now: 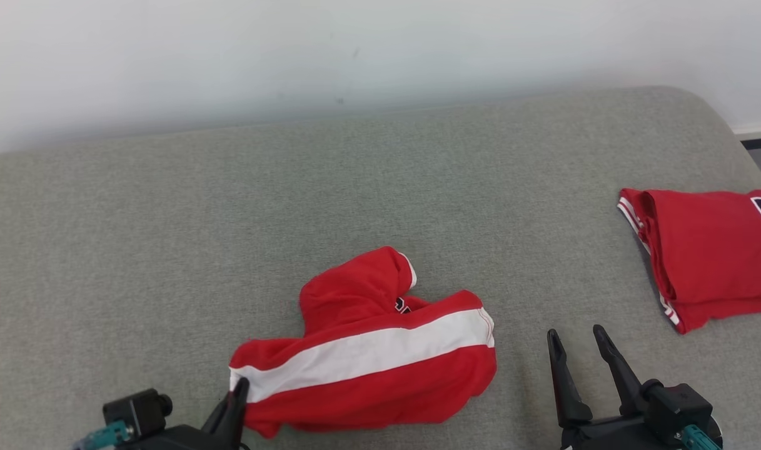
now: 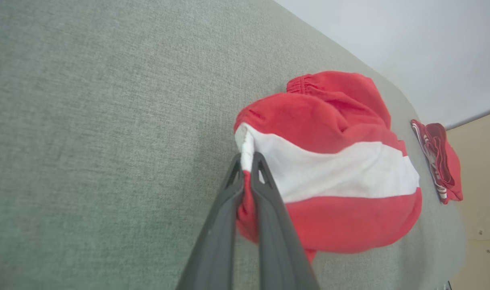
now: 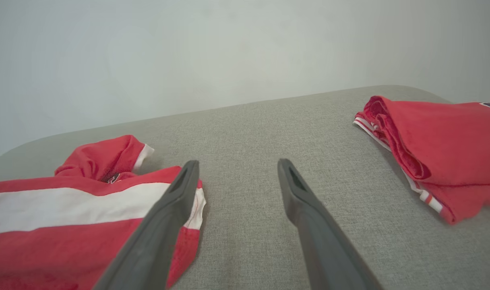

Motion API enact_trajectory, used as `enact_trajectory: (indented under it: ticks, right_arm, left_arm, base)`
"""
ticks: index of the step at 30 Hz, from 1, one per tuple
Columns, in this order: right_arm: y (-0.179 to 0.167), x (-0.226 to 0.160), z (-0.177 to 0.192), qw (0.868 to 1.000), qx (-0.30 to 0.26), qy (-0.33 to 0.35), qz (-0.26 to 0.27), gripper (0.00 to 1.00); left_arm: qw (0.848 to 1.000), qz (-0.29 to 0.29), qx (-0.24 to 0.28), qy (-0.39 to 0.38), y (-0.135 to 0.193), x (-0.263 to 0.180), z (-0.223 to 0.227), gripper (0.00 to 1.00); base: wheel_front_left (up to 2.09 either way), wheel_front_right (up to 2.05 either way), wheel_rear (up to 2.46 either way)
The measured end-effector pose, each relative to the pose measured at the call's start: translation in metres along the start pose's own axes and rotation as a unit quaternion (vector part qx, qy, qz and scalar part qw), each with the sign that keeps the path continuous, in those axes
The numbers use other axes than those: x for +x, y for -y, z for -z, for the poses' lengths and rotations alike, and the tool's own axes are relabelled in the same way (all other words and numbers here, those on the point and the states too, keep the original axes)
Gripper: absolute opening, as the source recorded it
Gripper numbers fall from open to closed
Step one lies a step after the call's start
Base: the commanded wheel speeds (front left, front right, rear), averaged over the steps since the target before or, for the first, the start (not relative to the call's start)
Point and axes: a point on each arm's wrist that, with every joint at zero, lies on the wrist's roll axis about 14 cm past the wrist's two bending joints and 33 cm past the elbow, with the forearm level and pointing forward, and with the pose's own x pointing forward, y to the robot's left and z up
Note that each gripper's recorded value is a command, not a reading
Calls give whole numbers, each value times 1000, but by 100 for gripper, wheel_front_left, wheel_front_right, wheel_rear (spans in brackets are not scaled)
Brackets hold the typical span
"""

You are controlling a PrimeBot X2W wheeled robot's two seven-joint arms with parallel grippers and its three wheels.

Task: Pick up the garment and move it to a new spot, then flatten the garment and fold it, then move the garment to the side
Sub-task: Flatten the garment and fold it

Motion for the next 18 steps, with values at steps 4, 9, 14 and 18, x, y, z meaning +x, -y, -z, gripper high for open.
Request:
enact_trajectory:
  ticks: [4, 9, 14, 18]
  right_arm:
    - [-6, 2, -1, 1000, 0, 1, -11, 100]
    - [-6, 0, -3, 1000, -1, 5, -11, 100]
    - [-1, -3, -7, 1000, -1, 10, -3, 100]
    - [5, -8, -10, 1000, -3, 15, 6, 100]
  left_arm:
    - [1000, -18, -5, 3, -8, -5, 8, 0]
    - [999, -42, -10, 17, -18, -5, 12, 66]
    - [998, -56, 3, 35, -25, -6, 10, 100]
    - [996, -63, 23, 60, -29, -13, 5, 100]
  base:
    - [0, 0, 0]
    - [0, 0, 0]
    - [0, 0, 0]
    - [0, 0, 0]
